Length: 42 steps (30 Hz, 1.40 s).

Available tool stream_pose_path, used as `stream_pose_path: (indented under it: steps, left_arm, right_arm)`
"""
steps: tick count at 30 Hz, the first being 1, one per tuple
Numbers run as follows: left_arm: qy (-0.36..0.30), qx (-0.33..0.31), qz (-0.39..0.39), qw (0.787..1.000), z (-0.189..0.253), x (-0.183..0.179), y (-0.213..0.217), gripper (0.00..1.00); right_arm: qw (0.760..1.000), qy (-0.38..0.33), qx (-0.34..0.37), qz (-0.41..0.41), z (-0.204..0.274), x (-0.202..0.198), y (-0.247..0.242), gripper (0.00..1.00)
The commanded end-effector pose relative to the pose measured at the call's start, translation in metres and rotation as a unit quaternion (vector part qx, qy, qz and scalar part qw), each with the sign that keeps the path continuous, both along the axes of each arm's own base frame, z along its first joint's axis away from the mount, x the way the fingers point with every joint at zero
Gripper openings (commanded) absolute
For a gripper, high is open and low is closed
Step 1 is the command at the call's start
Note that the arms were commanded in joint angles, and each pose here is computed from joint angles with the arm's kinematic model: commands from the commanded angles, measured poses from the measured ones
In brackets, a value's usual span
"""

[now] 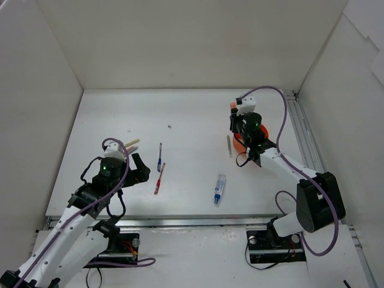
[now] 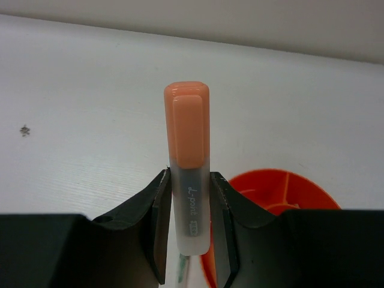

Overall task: Sort the stationery into containers
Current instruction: Place the pen in the storage box.

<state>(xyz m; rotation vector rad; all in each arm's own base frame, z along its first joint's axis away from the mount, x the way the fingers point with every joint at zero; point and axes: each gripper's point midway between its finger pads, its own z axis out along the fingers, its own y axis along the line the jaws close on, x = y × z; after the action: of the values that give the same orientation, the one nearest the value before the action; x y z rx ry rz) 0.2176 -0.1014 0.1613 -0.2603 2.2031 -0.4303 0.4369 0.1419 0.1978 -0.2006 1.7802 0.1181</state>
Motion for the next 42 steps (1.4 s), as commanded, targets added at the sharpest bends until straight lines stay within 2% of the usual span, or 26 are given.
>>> stream_pose_path:
  steps: [1, 8, 14, 21, 40, 42]
  left_arm:
    - [-0.046, -0.014, -0.020, 0.999, 0.031, 0.015, -0.012, 1.00]
    - [-0.047, -0.017, -0.028, 0.998, 0.031, 0.019, -0.017, 1.00]
    - [-0.043, -0.017, -0.028, 0.999, 0.029, 0.019, -0.017, 1.00]
    - [-0.040, -0.016, -0.018, 0.999, 0.028, 0.017, -0.013, 1.00]
    - [-0.035, -0.017, -0.023, 0.999, 0.023, 0.020, -0.017, 1.00]
    - [-0.035, -0.016, -0.024, 0.999, 0.023, 0.019, -0.017, 1.00]
  right_arm:
    - [0.994, -0.075, 0.071, -0.047, 0.047, 0.002, -0.027, 0.00]
    - [0.995, -0.068, 0.059, -0.046, 0.027, -0.004, -0.040, 0.00]
    - [0.995, -0.086, 0.044, -0.040, 0.021, 0.009, -0.039, 0.00]
    - [0.996, -0.075, 0.022, -0.046, 0.000, 0.022, -0.040, 0.00]
    - [0.995, -0.063, 0.020, -0.071, -0.019, 0.003, -0.055, 0.00]
    - [0.995, -0.062, 0.022, -0.072, -0.019, 0.001, -0.054, 0.04]
